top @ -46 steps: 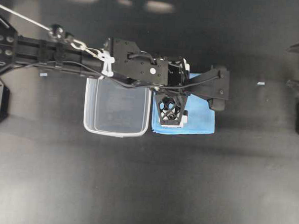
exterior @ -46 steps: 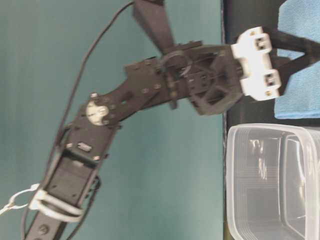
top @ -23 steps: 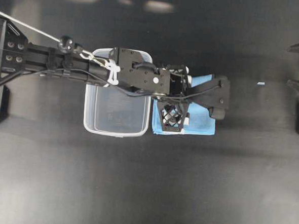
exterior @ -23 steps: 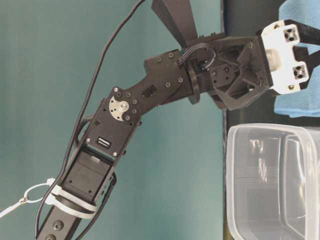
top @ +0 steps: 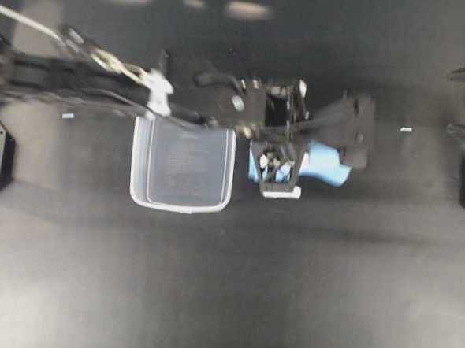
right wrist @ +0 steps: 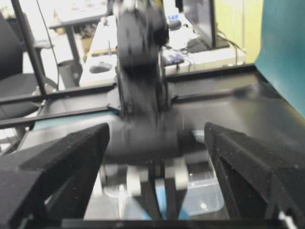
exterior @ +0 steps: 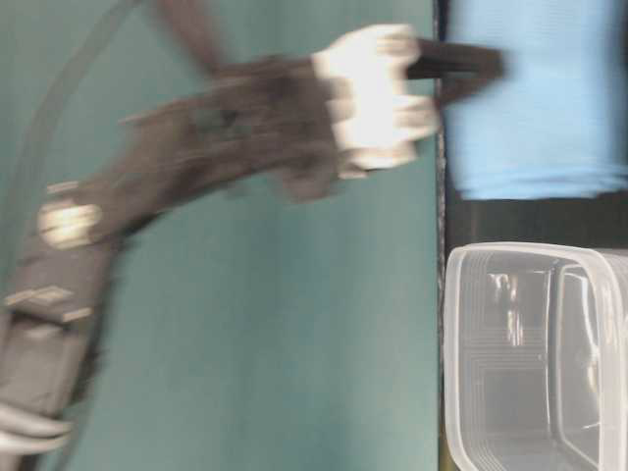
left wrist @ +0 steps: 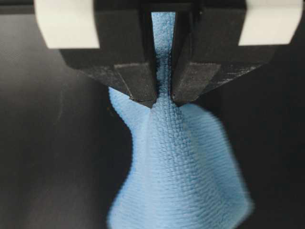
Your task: Place the blue towel into the container with the left arm.
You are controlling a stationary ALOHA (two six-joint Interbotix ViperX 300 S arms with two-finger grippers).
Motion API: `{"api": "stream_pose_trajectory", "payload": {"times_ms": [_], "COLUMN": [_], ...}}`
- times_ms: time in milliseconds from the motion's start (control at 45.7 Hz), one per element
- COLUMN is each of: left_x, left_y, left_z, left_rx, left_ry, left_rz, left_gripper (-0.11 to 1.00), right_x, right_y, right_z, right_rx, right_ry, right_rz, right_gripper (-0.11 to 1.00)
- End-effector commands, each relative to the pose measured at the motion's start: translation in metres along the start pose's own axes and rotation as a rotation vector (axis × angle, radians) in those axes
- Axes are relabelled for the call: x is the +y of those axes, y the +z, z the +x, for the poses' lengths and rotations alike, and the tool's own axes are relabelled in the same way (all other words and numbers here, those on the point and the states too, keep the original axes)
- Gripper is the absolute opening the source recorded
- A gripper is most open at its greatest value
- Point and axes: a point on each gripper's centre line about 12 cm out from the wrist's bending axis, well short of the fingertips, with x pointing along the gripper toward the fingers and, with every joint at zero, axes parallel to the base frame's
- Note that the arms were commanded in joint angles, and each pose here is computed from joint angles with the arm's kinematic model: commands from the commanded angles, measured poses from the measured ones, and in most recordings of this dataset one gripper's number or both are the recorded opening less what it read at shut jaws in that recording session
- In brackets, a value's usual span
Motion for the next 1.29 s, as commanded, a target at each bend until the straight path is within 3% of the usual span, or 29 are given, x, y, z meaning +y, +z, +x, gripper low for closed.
{"api": "stream_pose_trajectory", "payload": {"times_ms": [0, 175, 328, 591, 1160, 1269], "left_x": [0.008, 0.016, 0.012, 0.003, 0.004, 0.003], "left_y": [0.011, -0.008, -0.036, -0.084, -0.100, -0.102], "left_z": [-0.062, -0.133, -0.165, -0.167, -0.151, -0.142], "left_rx": [-0.046, -0.064, -0.075, -0.039, -0.009, -0.006], "left_ry": [0.013, 0.024, 0.022, 0.013, 0.014, 0.013], "left_rz": [-0.017, -0.033, -0.041, -0.028, -0.036, -0.021], "left_gripper": [0.06, 0.06, 0.06, 0.06, 0.06, 0.06], "right_x": [0.000, 0.000, 0.000, 0.000, 0.000, 0.000], "right_y": [0.006, 0.005, 0.005, 0.003, 0.002, 0.002], "right_z": [0.001, 0.001, 0.001, 0.001, 0.001, 0.001], "right_rx": [-0.016, -0.014, -0.014, -0.009, -0.008, -0.008], "right_ry": [-0.002, 0.000, -0.002, -0.002, -0.002, -0.002], "right_rz": [0.005, 0.005, 0.005, 0.006, 0.011, 0.012], "right_gripper": [0.78, 0.78, 0.78, 0.78, 0.78, 0.78]}}
